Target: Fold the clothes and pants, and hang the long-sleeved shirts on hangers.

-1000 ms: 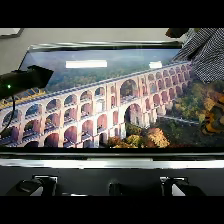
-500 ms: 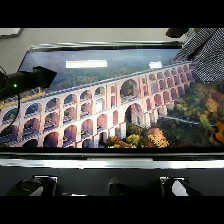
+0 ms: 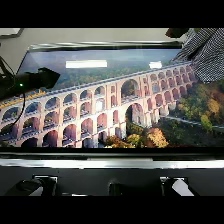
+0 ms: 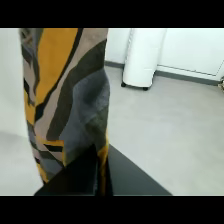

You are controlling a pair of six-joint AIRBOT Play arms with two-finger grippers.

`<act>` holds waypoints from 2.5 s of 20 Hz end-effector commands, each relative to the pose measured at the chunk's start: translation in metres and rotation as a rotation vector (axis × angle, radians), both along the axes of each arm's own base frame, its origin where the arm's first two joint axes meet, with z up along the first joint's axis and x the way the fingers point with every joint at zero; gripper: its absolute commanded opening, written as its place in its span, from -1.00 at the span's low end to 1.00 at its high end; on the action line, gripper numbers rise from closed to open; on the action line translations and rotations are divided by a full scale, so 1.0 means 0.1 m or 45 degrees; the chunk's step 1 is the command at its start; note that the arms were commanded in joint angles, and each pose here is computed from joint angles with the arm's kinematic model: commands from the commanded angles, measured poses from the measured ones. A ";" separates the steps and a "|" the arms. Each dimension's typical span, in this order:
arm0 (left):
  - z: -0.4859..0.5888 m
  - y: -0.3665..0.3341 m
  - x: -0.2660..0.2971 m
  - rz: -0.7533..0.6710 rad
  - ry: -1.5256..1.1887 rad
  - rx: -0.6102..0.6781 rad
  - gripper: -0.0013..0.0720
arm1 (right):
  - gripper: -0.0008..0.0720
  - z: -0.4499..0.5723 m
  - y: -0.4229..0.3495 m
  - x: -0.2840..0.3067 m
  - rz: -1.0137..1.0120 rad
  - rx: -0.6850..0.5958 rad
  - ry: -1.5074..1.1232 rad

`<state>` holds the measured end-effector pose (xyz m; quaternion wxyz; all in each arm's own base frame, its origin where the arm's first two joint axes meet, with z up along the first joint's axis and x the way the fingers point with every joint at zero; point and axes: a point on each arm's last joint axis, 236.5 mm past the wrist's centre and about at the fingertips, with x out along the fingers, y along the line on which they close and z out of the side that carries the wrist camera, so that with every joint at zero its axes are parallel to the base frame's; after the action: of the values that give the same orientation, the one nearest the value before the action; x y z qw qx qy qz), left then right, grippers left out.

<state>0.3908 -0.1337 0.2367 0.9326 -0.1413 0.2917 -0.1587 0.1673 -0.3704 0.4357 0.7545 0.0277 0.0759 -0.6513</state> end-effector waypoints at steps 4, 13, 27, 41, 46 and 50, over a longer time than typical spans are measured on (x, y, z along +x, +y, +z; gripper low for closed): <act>-0.06 -0.02 0.02 -0.004 0.017 0.004 0.66 | -0.94 0.14 -0.29 -0.18 -0.077 -0.095 -0.148; -0.06 -0.02 0.03 -0.004 0.019 0.004 0.66 | -0.93 0.38 -0.32 -0.25 -0.098 -0.221 -0.173; -0.03 0.11 0.06 0.036 0.009 0.008 0.66 | -0.23 1.04 0.87 -0.53 0.197 -0.253 -0.616; -0.28 0.28 -0.26 -0.104 0.070 0.326 -0.92 | -0.93 -1.62 4.18 2.56 1.980 0.327 0.700; -0.72 0.51 -0.68 -0.101 0.114 0.451 -0.92 | -0.93 -2.95 4.78 1.89 2.116 0.571 1.027; -0.80 0.54 -0.72 -0.099 0.125 0.461 -0.90 | -0.92 -3.22 4.72 1.66 2.066 0.662 1.063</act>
<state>0.3251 -0.0853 0.1663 0.9225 0.0192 0.3605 -0.1367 0.3555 0.0984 0.1435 0.8768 -0.0982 0.4468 0.1483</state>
